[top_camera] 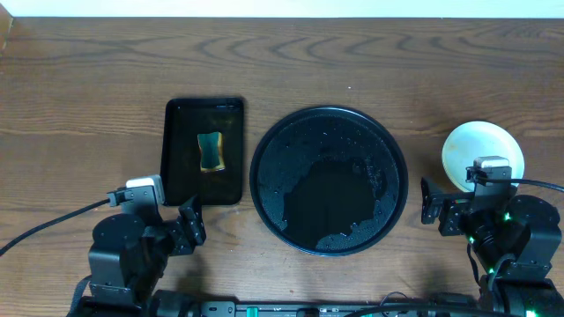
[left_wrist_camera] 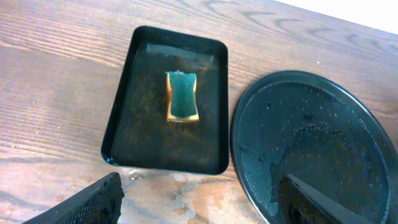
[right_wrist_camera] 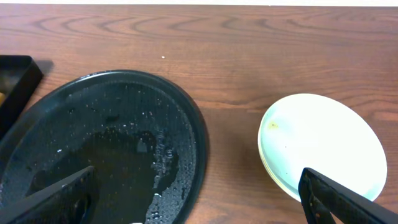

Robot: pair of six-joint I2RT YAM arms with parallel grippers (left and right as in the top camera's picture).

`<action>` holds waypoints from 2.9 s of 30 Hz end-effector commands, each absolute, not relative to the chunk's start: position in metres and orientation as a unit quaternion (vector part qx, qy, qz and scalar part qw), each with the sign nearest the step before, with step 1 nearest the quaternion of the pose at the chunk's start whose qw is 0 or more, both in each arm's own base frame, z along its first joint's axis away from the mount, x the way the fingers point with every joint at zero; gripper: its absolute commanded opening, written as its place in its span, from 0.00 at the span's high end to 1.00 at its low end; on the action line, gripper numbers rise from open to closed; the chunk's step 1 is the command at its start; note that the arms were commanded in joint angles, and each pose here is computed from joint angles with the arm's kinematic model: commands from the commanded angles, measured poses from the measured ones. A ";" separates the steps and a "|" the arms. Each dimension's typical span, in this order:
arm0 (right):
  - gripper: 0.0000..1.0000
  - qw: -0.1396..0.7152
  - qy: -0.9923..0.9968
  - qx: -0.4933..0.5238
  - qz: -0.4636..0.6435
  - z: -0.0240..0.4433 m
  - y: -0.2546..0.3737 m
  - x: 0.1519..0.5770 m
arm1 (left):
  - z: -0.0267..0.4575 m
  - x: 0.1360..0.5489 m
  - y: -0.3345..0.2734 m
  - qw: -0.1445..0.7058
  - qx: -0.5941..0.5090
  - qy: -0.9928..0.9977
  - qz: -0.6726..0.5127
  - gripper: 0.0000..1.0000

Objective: Clean dirty plates on tray and stack at the side

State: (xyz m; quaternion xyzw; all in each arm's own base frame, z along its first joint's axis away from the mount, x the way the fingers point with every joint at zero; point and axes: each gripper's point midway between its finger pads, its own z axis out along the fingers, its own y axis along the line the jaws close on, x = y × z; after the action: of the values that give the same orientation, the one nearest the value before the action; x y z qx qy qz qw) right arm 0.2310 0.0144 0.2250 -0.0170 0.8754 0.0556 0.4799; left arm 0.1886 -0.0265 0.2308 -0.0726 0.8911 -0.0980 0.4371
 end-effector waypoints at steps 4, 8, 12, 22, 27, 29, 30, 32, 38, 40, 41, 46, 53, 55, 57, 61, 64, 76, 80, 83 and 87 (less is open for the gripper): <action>0.01 0.475 0.878 -0.014 0.056 0.221 0.015 0.230 | 0.225 0.186 -0.028 0.427 -0.066 0.897 -0.097 0.20; 0.01 0.476 0.878 -0.014 0.056 0.221 0.015 0.230 | 0.225 0.185 -0.028 0.427 -0.066 0.897 -0.097 0.20; 0.01 0.476 0.878 -0.015 0.056 0.221 0.015 0.230 | 0.225 0.185 -0.028 0.427 -0.066 0.897 -0.097 0.20; 0.01 0.497 0.867 -0.019 0.034 0.225 0.009 0.224 | 0.225 0.185 -0.028 0.427 -0.066 0.897 -0.097 0.20; 0.01 0.557 0.830 -0.028 0.036 0.231 0.013 0.222 | 0.225 0.185 -0.028 0.427 -0.066 0.897 -0.097 0.20; 0.01 0.590 0.806 -0.037 0.038 0.230 0.016 0.223 | 0.225 0.185 -0.028 0.427 -0.066 0.897 -0.097 0.20; 0.01 0.608 0.792 -0.042 0.041 0.229 0.019 0.224 | 0.225 0.185 -0.028 0.427 -0.066 0.897 -0.097 0.20; 0.01 0.638 0.767 -0.047 0.044 0.227 0.022 0.224 | 0.225 0.185 -0.028 0.427 -0.066 0.897 -0.097 0.20; 0.01 0.720 0.689 -0.049 0.057 0.231 0.026 0.229 | 0.225 0.185 -0.028 0.427 -0.066 0.897 -0.097 0.20; 0.01 0.736 0.672 -0.054 0.060 0.234 0.029 0.232 | 0.225 0.185 -0.028 0.427 -0.066 0.897 -0.097 0.20; 0.01 0.744 0.662 -0.057 0.062 0.236 0.030 0.233 | 0.225 0.185 -0.028 0.427 -0.066 0.897 -0.097 0.20; 0.01 0.775 0.626 -0.061 0.063 0.236 0.033 0.236 | 0.225 0.185 -0.028 0.427 -0.066 0.897 -0.097 0.20; 0.01 0.728 0.679 -0.070 0.057 0.191 0.034 0.243 | 0.225 0.185 -0.028 0.427 -0.066 0.897 -0.097 0.20; 0.01 0.697 0.711 -0.069 0.058 0.170 0.034 0.244 | 0.225 0.185 -0.028 0.427 -0.066 0.897 -0.097 0.20; 0.01 0.682 0.726 -0.068 0.059 0.160 0.034 0.244 | 0.225 0.185 -0.028 0.427 -0.066 0.897 -0.097 0.20; 0.01 0.682 0.725 -0.068 0.059 0.160 0.034 0.244 | 0.225 0.185 -0.028 0.427 -0.066 0.897 -0.097 0.20; 0.01 0.682 0.725 -0.068 0.059 0.160 0.034 0.244 | 0.225 0.185 -0.028 0.427 -0.066 0.897 -0.097 0.20; 0.01 0.682 0.726 -0.068 0.059 0.160 0.034 0.244 | 0.225 0.185 -0.028 0.427 -0.066 0.897 -0.097 0.20; 0.01 0.682 0.725 -0.068 0.059 0.160 0.034 0.244 | 0.225 0.185 -0.028 0.427 -0.066 0.897 -0.097 0.20; 0.01 0.682 0.726 -0.068 0.059 0.160 0.034 0.244 | 0.225 0.185 -0.028 0.427 -0.066 0.897 -0.097 0.20; 0.01 0.682 0.726 -0.068 0.059 0.160 0.034 0.244 | 0.225 0.185 -0.028 0.427 -0.066 0.897 -0.097 0.20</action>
State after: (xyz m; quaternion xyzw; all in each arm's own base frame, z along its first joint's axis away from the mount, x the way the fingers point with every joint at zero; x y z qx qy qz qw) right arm 0.2442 0.0310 0.1599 -0.0603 0.7264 0.0589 0.6821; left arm 0.1859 -0.0261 0.2268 -0.0729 0.8954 -0.0961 0.4286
